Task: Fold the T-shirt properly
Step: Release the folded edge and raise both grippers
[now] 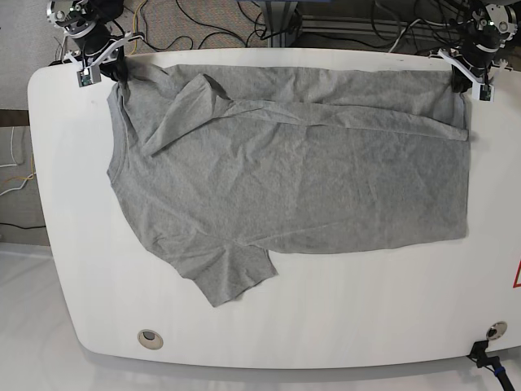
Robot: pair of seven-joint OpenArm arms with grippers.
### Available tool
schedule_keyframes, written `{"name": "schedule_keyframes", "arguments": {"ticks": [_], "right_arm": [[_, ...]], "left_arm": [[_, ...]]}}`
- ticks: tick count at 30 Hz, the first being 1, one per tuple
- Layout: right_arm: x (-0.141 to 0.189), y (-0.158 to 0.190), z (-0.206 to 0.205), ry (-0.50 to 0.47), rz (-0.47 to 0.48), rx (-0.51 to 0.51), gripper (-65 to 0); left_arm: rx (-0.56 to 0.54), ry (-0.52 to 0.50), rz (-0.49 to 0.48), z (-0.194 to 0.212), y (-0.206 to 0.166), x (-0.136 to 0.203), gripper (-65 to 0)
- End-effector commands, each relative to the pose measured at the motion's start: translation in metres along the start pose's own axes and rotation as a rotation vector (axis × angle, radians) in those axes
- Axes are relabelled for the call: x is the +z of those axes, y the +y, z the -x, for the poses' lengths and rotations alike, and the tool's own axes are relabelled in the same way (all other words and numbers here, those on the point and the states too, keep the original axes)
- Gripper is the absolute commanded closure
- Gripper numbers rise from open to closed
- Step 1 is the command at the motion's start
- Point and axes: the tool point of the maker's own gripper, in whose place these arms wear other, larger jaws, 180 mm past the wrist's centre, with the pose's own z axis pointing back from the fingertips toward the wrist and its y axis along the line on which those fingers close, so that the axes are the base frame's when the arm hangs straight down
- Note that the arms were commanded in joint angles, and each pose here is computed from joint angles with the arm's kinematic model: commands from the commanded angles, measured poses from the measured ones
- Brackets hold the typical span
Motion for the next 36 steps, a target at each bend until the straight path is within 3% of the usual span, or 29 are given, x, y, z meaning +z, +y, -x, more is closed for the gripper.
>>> {"name": "schedule_keyframes", "arguments": {"ticks": [1,8,18,20,22,24,29,36], "right_arm": [[0.006,-0.005,0.021,0.102,0.013,0.035,0.0],[0.010,-0.005,0.033,0.149,0.012,0.036,0.0],[0.002,-0.008,0.017,0.111,0.022,0.039,0.0],[0.000,-0.008,0.013,0.098,0.022,0.041,-0.1],[0.000,-0.009,0.002,0.070,0.029,0.050,-8.4],[0.004,-0.013,-0.009,0.044,0.049,0.061,-13.8],[0.016,-0.021,-0.035,-0.015,0.091,0.105,-21.0],[0.025,-0.019,-0.066,-0.047,0.108,0.184,-21.6]], "left_arm": [[-0.025,0.017,-0.008,0.001,0.004,0.003,0.0],[-0.044,0.036,-0.016,0.005,0.011,0.007,0.0],[-0.047,0.030,-0.011,0.003,0.009,0.005,0.0],[-0.047,0.027,-0.011,0.001,0.009,0.005,-13.3],[-0.050,0.007,-0.021,-0.007,0.011,0.005,-26.1],[-0.060,-0.011,-0.025,-0.014,0.011,0.006,-31.7],[-0.086,-0.058,-0.059,-0.033,0.019,0.016,-32.1],[-0.155,-0.162,-0.100,-0.076,0.021,0.034,-32.1]]}}
